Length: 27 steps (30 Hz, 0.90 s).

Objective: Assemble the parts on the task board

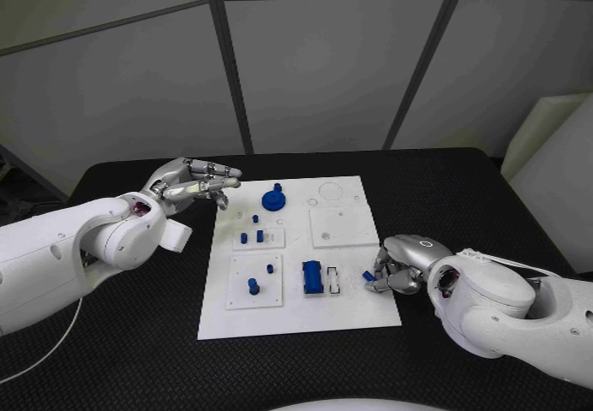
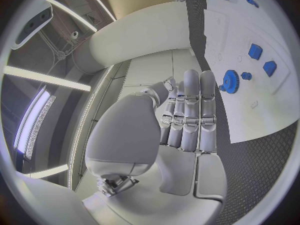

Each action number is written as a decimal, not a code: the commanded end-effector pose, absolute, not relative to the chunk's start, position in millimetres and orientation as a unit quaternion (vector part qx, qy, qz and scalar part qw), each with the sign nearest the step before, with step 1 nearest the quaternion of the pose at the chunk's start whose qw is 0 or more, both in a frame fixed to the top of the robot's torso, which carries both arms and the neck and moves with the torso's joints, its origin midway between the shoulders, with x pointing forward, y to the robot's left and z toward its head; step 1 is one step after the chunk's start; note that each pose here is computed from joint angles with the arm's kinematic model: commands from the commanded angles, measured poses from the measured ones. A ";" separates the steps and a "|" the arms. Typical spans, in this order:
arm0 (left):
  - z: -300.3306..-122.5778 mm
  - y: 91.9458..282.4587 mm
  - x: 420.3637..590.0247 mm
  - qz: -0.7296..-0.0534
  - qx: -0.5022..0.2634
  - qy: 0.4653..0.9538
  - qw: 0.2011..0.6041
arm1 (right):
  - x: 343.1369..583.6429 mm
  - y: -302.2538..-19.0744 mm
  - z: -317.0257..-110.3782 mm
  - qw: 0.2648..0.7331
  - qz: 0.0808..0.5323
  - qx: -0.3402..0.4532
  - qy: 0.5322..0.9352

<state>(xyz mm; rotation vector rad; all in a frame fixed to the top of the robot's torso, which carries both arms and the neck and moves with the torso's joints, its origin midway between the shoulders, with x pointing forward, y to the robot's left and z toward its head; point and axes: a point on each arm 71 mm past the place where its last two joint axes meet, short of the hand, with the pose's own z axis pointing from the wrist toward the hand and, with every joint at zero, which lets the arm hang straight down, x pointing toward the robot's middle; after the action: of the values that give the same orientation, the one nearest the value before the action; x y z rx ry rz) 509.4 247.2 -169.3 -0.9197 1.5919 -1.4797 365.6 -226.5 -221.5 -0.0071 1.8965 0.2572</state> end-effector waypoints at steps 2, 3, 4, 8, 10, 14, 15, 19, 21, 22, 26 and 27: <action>-168.6 246.4 509.2 -0.583 -0.360 0.622 0.378 | 362.1 -230.3 -224.8 0.563 0.146 0.084 0.809; -168.7 246.4 509.1 -0.583 -0.360 0.622 0.378 | 361.8 -230.0 -224.2 0.562 0.158 0.100 0.806; -168.8 246.1 509.1 -0.584 -0.360 0.623 0.378 | 361.6 -229.6 -223.6 0.561 0.168 0.115 0.803; -169.0 245.9 509.0 -0.584 -0.360 0.623 0.377 | 360.8 -227.7 -221.8 0.557 0.196 0.152 0.792; -169.0 246.2 509.0 -0.583 -0.360 0.623 0.378 | 360.4 -226.4 -220.6 0.558 0.206 0.165 0.787; -169.0 246.8 508.8 -0.583 -0.360 0.623 0.378 | 359.7 -221.2 -219.4 0.555 0.224 0.180 0.781; -169.0 246.8 508.8 -0.583 -0.360 0.623 0.378 | 359.7 -219.3 -219.7 0.551 0.227 0.183 0.781; -168.9 246.5 508.4 -0.583 -0.360 0.623 0.378 | 360.2 -211.0 -221.6 0.539 0.238 0.189 0.786; -168.9 246.7 508.4 -0.583 -0.360 0.623 0.378 | 360.8 -207.8 -222.7 0.534 0.241 0.190 0.788; -168.8 246.9 508.3 -0.583 -0.360 0.623 0.378 | 361.2 -206.2 -223.3 0.531 0.243 0.190 0.789; -168.8 247.5 508.2 -0.582 -0.360 0.623 0.378 | 362.3 -200.9 -225.4 0.523 0.247 0.190 0.793; -168.8 247.5 508.2 -0.582 -0.360 0.623 0.378 | 362.5 -200.0 -225.9 0.521 0.247 0.189 0.795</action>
<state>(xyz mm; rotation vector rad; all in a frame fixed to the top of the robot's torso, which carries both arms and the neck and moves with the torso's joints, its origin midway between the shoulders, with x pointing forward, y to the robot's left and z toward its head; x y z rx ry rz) 508.5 248.5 -169.9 -0.9220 1.5929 -1.4777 362.4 -201.3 -225.4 0.4223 1.8967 0.5642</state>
